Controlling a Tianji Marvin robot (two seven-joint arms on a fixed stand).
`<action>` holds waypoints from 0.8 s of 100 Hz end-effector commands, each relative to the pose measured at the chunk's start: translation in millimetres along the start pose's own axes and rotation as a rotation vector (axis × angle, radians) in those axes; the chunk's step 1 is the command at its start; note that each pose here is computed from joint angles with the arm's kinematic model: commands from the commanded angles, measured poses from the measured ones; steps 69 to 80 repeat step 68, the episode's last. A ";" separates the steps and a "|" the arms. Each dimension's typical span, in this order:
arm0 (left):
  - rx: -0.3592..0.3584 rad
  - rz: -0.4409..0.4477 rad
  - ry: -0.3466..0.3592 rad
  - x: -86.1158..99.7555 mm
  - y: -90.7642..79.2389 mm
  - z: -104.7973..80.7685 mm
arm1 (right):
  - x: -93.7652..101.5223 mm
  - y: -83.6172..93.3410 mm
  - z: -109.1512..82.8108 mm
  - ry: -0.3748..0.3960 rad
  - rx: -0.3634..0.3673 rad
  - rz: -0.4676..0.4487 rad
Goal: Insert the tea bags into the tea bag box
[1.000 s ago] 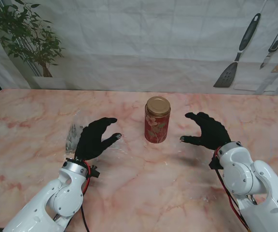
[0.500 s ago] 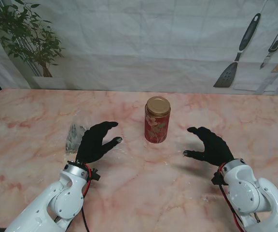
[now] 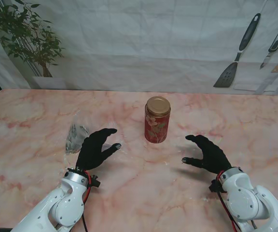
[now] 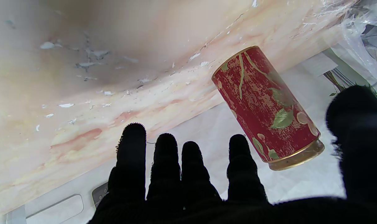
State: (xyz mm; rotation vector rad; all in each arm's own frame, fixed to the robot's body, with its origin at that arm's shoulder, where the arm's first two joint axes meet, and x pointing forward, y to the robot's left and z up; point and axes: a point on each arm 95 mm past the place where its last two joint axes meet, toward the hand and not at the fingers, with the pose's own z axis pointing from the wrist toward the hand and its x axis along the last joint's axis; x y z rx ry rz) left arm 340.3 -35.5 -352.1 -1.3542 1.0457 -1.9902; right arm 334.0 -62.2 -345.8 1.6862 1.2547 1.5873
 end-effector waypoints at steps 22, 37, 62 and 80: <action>-0.006 -0.007 -0.003 2.2 1.4 1.8 | -2.4 -2.6 0.3 0.000 0.027 0.007; -0.009 -0.005 0.003 4.6 1.1 4.8 | -5.6 -0.6 -0.1 -0.008 0.025 0.012; -0.012 0.003 0.011 7.2 1.2 5.5 | -8.7 -0.7 -2.4 -0.016 0.022 0.022; -0.012 0.006 0.011 7.5 1.2 5.4 | -9.1 -0.8 -2.3 -0.015 0.024 0.024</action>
